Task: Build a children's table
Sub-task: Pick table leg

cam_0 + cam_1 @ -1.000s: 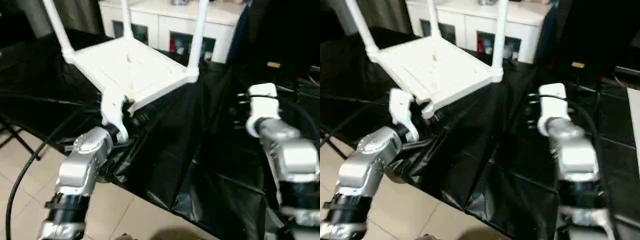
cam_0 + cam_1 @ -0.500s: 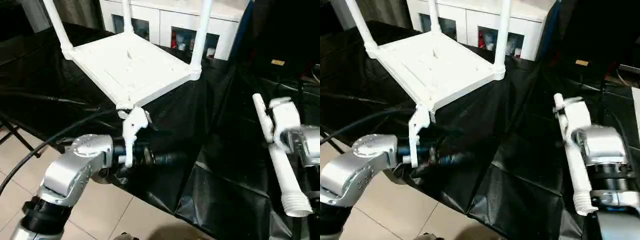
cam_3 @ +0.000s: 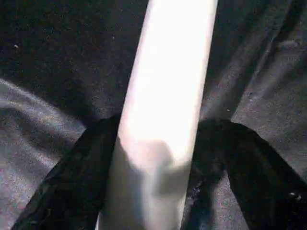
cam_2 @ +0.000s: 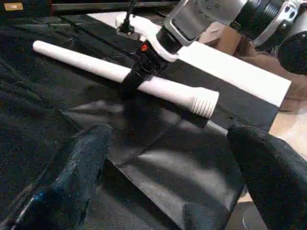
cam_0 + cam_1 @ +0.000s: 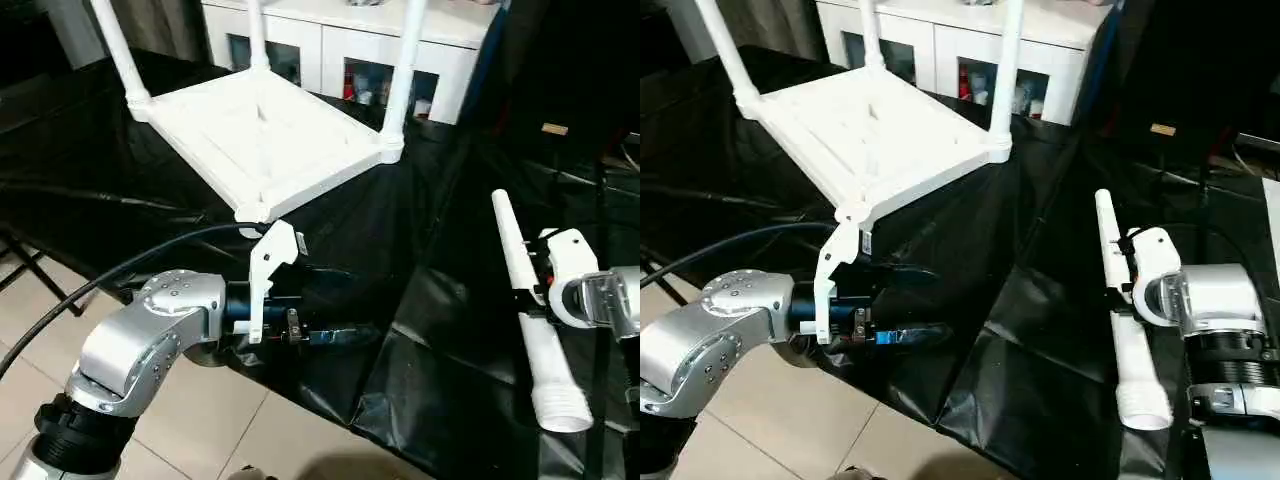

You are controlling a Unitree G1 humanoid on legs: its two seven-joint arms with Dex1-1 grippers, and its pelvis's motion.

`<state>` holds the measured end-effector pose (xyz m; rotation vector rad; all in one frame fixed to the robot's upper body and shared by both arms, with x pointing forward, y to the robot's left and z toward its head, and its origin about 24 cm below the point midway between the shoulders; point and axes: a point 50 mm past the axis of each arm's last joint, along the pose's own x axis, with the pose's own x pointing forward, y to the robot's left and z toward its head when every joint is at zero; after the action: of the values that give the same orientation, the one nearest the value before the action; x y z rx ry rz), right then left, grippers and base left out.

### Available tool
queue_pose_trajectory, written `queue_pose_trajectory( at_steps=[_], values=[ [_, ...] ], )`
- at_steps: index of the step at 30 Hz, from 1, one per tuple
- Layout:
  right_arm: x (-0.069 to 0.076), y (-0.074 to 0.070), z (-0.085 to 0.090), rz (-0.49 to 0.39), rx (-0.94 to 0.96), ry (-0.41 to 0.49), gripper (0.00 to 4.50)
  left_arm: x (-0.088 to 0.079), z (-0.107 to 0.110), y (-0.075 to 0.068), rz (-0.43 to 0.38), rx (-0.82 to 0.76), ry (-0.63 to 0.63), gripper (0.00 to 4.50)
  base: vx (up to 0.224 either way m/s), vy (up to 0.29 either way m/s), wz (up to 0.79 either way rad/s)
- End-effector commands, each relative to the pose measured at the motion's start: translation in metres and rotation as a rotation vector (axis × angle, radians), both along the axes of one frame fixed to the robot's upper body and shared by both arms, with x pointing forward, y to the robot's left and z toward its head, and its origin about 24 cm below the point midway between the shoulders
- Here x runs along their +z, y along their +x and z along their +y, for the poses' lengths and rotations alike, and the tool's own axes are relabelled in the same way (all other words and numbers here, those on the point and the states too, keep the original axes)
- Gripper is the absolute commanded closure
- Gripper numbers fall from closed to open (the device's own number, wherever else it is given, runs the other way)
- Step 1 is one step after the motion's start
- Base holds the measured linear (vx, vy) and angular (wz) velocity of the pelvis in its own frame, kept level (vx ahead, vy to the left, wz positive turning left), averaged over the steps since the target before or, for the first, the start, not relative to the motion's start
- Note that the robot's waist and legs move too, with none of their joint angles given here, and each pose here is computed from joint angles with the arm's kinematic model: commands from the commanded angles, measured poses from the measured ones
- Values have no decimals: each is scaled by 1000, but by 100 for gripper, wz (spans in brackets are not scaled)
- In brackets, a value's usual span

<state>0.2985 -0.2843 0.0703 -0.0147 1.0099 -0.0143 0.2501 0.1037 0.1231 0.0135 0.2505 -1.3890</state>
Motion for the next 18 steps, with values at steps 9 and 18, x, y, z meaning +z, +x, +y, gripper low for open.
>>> queue_pose_trajectory(
  at_steps=[9,18],
  values=[
    [-21,-13,-2,77,-19,67,206,5,1,0,-6,-1,-4,0,0,0,0],
    [-3,-4,4,-37,-18,221,265,10,4,6,-23,47,-23,0,0,0,0]
  ],
)
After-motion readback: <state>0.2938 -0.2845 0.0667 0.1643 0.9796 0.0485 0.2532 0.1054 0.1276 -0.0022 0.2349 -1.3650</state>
